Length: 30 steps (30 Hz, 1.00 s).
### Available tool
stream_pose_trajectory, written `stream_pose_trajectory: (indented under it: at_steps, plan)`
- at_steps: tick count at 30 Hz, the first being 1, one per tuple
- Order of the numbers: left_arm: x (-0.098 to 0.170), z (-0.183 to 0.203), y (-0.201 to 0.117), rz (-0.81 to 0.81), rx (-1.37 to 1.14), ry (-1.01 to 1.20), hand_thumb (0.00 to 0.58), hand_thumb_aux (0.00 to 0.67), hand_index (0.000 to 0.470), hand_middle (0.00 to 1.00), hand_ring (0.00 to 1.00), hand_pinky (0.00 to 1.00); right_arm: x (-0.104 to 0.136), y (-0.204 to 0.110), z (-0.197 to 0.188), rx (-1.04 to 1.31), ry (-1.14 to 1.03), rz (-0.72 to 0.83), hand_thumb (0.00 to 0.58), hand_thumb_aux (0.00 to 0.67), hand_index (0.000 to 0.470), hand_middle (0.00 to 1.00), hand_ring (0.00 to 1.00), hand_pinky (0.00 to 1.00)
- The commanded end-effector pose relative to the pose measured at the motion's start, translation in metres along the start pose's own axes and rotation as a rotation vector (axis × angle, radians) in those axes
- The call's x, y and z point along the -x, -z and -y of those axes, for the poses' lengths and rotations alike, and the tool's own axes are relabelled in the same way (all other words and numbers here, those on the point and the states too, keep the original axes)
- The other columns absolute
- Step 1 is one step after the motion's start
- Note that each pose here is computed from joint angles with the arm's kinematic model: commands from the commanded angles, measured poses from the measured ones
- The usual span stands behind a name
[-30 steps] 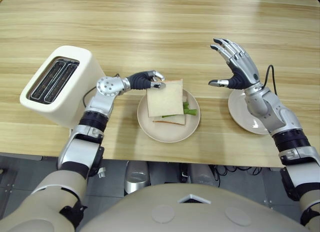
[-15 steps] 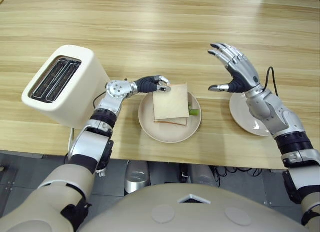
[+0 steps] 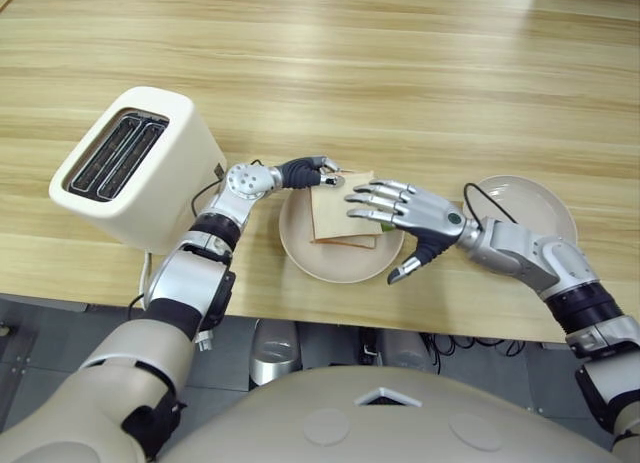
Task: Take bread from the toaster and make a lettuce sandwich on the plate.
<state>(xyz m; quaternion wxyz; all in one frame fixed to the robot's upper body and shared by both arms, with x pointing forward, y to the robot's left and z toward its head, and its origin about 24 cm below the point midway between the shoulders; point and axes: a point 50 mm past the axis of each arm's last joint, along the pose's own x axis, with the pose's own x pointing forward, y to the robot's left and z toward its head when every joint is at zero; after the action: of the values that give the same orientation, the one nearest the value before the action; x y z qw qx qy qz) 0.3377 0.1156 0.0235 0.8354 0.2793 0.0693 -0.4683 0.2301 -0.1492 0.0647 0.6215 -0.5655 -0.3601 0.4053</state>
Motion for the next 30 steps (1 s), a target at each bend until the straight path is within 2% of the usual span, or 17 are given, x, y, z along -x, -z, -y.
stream_pose_trajectory:
  at_steps: [1, 10, 17, 18, 19, 20, 21, 22, 26, 30]
  plan:
    - [0.002, 0.005, 0.012, -0.078, -0.016, 0.023, 0.58, 0.67, 0.46, 1.0, 1.0, 1.0, -0.001, -0.005, -0.008, 0.049, -0.101, 0.023, 0.0, 0.0, 0.0, 0.0, 0.0, 0.0]
    - [0.0, 0.006, 0.011, -0.088, -0.036, 0.019, 0.58, 0.67, 0.46, 1.0, 1.0, 1.0, 0.005, 0.004, -0.036, 0.143, -0.334, -0.037, 0.0, 0.0, 0.0, 0.0, 0.0, 0.0]
    - [-0.001, 0.006, 0.011, -0.089, -0.046, 0.016, 0.58, 0.67, 0.46, 1.0, 1.0, 1.0, 0.014, -0.001, -0.058, 0.04, -0.53, -0.05, 0.0, 0.0, 0.0, 0.0, 0.0, 0.0]
    - [-0.001, 0.006, 0.01, -0.09, -0.061, 0.017, 0.579, 0.641, 0.44, 0.0, 0.0, 0.0, 0.014, -0.003, -0.06, 0.028, -0.548, -0.047, 0.0, 0.0, 0.0, 0.0, 0.0, 0.0]
    - [0.0, 0.006, 0.01, -0.087, -0.074, 0.013, 0.579, 0.641, 0.44, 0.0, 0.0, 0.0, 0.014, -0.005, -0.062, 0.011, -0.563, -0.038, 0.0, 0.0, 0.0, 0.0, 0.0, 0.0]
    - [0.001, 0.004, 0.009, -0.078, -0.083, 0.001, 0.466, 0.373, 0.256, 0.0, 0.0, 0.0, 0.014, -0.008, -0.063, -0.005, -0.573, -0.025, 0.0, 0.0, 0.0, 0.0, 0.0, 0.0]
    - [0.002, 0.0, 0.007, -0.068, -0.088, -0.017, 0.466, 0.373, 0.256, 0.0, 0.0, 0.0, 0.013, -0.011, -0.064, -0.019, -0.58, -0.013, 0.0, 0.0, 0.0, 0.0, 0.0, 0.0]
    - [0.003, -0.002, 0.006, -0.061, -0.089, -0.03, 0.0, 0.0, 0.0, 0.0, 0.0, 0.0, 0.013, -0.012, -0.065, -0.028, -0.585, -0.006, 0.0, 0.0, 0.0, 0.0, 0.0, 0.0]
    - [0.013, -0.027, -0.008, 0.012, -0.122, -0.168, 0.0, 0.0, 0.0, 0.0, 0.0, 0.0, 0.011, -0.015, -0.066, -0.056, -0.595, 0.007, 0.0, 0.0, 0.0, 0.0, 0.0, 0.0]
    - [0.042, -0.075, -0.037, 0.14, -0.237, -0.504, 0.0, 0.0, 0.0, 0.0, 0.0, 0.0, 0.01, -0.014, -0.067, -0.081, -0.595, 0.002, 0.0, 0.0, 0.0, 0.0, 0.0, 0.0]
